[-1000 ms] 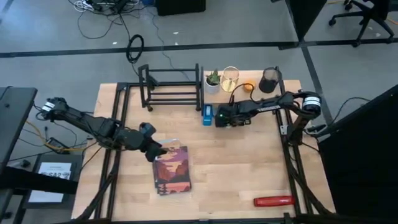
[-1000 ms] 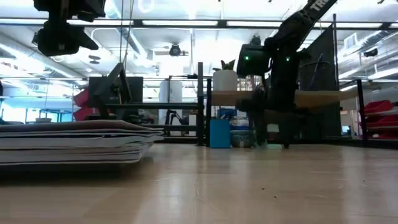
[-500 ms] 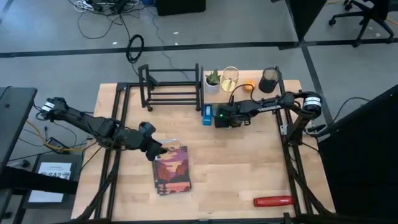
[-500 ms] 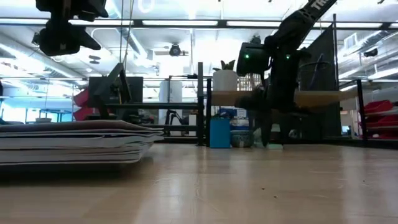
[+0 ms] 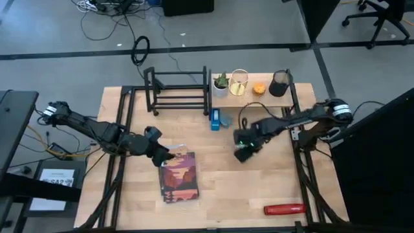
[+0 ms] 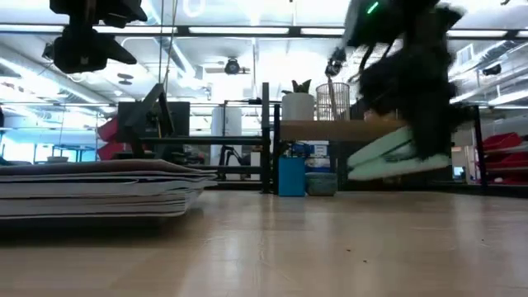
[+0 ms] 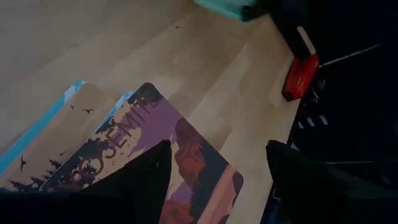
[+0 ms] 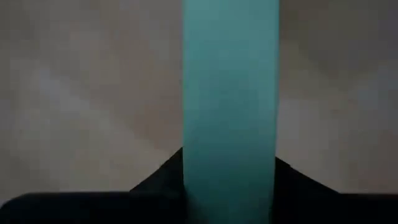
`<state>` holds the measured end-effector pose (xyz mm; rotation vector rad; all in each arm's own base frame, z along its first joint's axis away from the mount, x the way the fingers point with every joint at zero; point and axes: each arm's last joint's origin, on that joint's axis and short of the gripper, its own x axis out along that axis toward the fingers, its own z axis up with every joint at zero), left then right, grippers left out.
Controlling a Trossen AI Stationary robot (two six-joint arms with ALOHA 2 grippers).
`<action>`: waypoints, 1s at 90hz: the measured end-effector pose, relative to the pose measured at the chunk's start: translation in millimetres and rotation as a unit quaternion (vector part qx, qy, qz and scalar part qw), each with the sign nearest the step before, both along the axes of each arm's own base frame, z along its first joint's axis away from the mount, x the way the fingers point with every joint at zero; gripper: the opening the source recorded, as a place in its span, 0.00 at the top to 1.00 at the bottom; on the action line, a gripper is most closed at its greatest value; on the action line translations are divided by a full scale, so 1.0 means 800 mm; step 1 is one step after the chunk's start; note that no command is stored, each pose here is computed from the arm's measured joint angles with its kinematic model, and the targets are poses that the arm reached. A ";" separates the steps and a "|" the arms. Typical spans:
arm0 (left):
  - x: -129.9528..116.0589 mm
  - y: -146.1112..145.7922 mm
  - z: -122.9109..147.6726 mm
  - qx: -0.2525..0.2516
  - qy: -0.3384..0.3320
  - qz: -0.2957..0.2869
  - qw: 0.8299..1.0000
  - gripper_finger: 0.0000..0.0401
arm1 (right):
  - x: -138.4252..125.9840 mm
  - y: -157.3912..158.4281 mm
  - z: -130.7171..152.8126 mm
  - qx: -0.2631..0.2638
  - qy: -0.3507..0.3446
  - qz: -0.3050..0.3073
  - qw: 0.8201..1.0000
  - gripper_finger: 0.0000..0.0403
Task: Stock shelves
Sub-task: Remove the green stapler from under the shelf
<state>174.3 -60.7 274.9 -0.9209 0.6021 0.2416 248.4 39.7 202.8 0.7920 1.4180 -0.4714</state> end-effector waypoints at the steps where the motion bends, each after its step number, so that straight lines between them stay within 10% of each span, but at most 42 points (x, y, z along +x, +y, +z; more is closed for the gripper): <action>1: 0.000 0.000 0.000 0.000 0.000 0.000 1.000 0.40 | -0.004 0.004 0.002 -0.001 0.002 0.010 1.000 0.80; 20: 0.000 0.000 0.000 0.004 0.000 -0.002 1.000 0.40 | -0.060 0.074 0.033 0.022 0.000 0.226 0.974 0.80; 44: 0.000 0.000 0.000 0.013 -0.001 -0.007 1.000 0.40 | -0.116 0.168 0.013 0.046 0.038 0.463 0.884 0.80; 65: 0.000 0.000 0.000 0.014 0.000 -0.006 1.000 0.40 | -0.141 0.215 -0.019 0.032 0.071 0.502 0.861 0.80; 90: 0.000 0.000 0.000 0.013 0.000 -0.006 1.000 0.40 | -0.144 0.231 -0.037 0.024 0.088 0.463 0.881 0.71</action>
